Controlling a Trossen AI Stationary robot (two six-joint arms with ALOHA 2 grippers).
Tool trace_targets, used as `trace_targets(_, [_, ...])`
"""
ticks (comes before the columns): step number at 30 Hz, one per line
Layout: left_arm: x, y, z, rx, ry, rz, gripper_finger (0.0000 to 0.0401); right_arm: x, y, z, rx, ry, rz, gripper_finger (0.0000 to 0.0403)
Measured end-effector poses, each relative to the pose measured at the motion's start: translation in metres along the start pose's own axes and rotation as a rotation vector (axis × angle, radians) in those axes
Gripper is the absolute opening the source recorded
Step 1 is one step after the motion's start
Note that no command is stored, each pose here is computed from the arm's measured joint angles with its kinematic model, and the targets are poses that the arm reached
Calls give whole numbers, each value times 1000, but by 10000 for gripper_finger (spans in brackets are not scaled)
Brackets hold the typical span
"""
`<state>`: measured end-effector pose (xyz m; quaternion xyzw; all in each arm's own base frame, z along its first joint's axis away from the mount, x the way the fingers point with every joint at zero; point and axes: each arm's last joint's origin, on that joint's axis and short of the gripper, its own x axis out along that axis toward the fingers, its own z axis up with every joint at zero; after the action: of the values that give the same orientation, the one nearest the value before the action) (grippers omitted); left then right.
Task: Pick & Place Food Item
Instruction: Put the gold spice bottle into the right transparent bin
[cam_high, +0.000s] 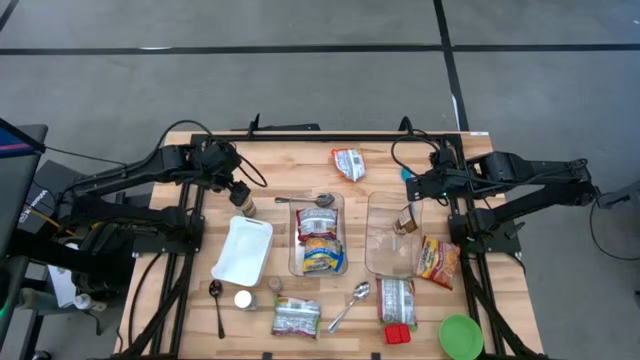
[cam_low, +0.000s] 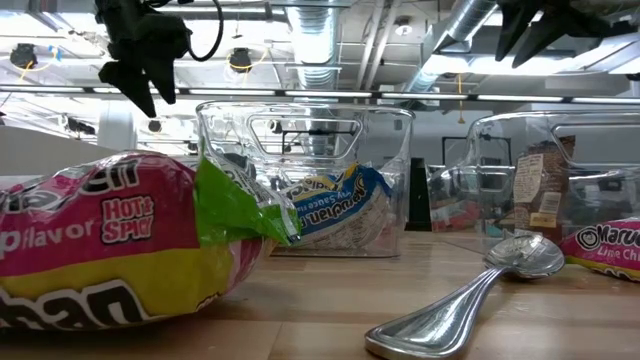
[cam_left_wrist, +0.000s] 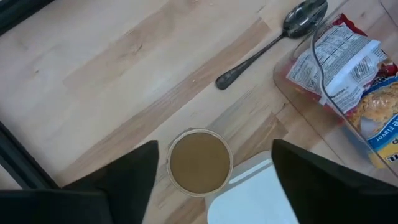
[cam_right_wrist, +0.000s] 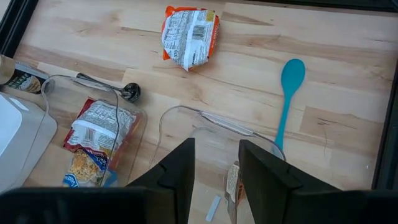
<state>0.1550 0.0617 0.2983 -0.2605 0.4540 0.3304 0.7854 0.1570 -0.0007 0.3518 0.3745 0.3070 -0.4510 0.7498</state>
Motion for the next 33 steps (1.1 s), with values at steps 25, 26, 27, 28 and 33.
trace_targets(25, [32,-8,9,-2,113,121,359,0,0,0,0,1,0,119])
trace_targets(26, [33,-9,9,-1,117,122,359,0,0,0,0,1,0,119])
trace_targets(27, [34,-9,9,-2,121,124,359,0,0,0,0,1,0,119])
trace_targets(28, [35,-9,9,-2,127,124,359,0,0,0,0,1,0,119])
trace_targets(33, [44,-9,4,-10,170,102,358,0,0,0,0,1,0,119])
